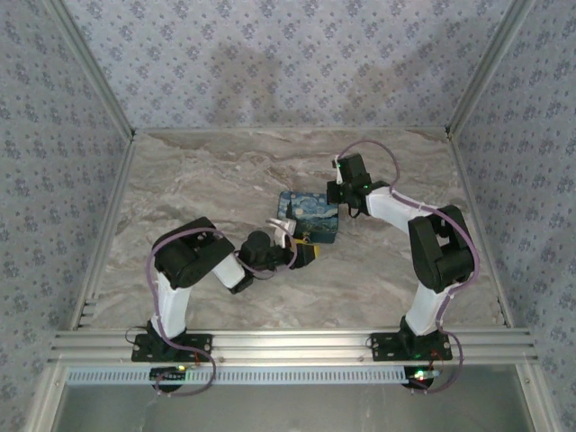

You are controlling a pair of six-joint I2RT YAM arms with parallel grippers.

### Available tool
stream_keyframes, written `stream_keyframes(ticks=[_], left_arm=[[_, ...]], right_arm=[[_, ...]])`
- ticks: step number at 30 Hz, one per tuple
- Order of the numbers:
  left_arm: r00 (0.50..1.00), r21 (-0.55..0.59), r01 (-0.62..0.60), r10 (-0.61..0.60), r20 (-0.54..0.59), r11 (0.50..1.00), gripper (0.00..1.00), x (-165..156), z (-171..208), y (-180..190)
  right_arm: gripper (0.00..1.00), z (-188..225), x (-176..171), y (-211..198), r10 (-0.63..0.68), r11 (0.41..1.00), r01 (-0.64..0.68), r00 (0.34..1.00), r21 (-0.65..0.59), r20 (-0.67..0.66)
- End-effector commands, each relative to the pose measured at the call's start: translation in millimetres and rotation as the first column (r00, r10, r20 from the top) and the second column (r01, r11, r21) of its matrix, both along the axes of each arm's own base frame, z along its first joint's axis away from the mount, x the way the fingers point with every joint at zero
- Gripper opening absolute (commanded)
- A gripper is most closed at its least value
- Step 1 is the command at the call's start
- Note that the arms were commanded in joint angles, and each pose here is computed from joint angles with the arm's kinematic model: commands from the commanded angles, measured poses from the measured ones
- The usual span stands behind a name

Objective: Unlock a padlock with a key

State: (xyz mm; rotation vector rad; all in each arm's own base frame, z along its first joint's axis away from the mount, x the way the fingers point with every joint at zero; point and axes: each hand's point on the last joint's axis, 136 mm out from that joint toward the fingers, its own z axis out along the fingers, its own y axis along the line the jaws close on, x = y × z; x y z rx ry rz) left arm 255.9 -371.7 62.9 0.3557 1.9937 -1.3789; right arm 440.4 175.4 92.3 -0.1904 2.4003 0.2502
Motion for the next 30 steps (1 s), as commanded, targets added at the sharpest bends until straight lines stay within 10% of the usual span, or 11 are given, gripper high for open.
stream_keyframes(ticks=[1,30], left_arm=[[1.0,0.006,0.0,0.0,-0.03,1.0,0.63,-8,-3,3],[0.99,0.219,-0.08,0.104,-0.099,0.972,0.69,11,-47,7]], right_arm=[[0.0,-25,-25,1,0.023,1.0,-0.024,0.994,-0.013,-0.108],[0.0,-24,-25,2,0.025,1.0,-0.026,0.994,-0.008,-0.106]])
